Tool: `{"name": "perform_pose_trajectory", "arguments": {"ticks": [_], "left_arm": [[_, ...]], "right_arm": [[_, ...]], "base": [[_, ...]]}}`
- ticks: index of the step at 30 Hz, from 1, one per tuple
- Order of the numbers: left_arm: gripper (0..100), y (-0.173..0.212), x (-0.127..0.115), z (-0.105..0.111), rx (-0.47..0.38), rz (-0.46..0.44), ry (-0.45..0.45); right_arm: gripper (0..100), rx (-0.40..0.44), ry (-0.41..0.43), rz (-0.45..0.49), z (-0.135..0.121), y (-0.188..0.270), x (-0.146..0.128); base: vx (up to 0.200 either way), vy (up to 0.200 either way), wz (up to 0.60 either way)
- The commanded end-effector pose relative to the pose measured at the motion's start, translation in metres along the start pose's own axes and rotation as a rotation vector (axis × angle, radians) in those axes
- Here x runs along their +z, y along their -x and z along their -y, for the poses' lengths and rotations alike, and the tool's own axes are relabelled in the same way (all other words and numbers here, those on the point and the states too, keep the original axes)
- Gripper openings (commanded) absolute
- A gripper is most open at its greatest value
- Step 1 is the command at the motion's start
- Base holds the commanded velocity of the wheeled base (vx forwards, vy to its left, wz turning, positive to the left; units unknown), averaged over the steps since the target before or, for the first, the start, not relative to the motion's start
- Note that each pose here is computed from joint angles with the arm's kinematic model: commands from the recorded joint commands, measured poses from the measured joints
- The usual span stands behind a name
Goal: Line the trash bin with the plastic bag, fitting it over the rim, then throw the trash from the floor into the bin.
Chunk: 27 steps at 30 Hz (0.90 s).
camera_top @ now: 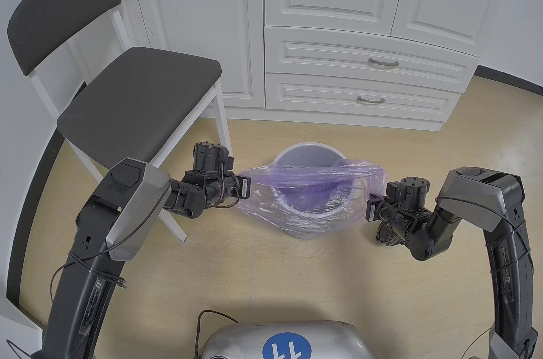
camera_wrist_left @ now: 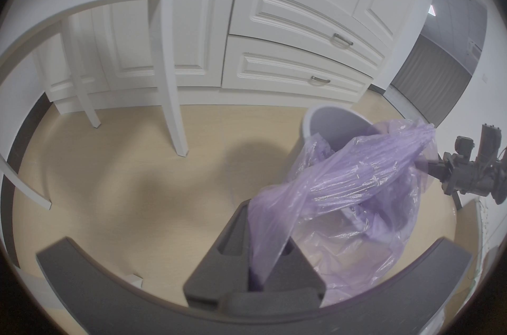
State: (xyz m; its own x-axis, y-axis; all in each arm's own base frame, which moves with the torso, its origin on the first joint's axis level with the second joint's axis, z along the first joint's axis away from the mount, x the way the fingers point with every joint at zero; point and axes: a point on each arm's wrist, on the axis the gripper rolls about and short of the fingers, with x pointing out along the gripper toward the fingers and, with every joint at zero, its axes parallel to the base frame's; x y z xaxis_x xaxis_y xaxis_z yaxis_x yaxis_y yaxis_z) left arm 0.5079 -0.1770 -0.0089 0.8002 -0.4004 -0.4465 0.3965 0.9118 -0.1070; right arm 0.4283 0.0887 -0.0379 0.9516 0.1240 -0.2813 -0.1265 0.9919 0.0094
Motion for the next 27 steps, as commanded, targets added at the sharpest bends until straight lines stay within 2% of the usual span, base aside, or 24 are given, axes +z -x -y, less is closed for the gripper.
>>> {"name": "perform_pose_trajectory", "arguments": {"ticks": [1,4,9,16,23,27], "left_arm": [[0,-0.001,-0.003,0.003,-0.005,-0.004,0.003],[0,0.005,0.009,0.002,-0.003,0.027,0.004],[0,0.012,0.015,0.005,-0.008,0.036,0.013],[0,0.011,0.012,0.006,-0.011,0.069,0.002],[0,0.01,0.01,0.004,-0.008,0.065,0.003],[0,0.002,-0.002,-0.001,-0.005,0.038,0.007]], "right_arm": [[100,-0.009,0.001,0.007,0.005,0.004,0.005],[100,0.005,0.017,-0.012,0.013,0.027,0.02],[100,0.043,0.069,-0.01,0.022,0.053,0.038],[100,0.038,0.059,0.019,0.034,0.06,0.052],[100,0.068,0.044,0.013,0.04,0.069,0.063],[100,0.089,0.005,0.002,0.05,0.072,0.064]], "base": [[0.0,0.0,0.0],[0.0,0.0,0.0],[0.0,0.0,0.0],[0.0,0.0,0.0],[0.0,0.0,0.0],[0.0,0.0,0.0]]}}
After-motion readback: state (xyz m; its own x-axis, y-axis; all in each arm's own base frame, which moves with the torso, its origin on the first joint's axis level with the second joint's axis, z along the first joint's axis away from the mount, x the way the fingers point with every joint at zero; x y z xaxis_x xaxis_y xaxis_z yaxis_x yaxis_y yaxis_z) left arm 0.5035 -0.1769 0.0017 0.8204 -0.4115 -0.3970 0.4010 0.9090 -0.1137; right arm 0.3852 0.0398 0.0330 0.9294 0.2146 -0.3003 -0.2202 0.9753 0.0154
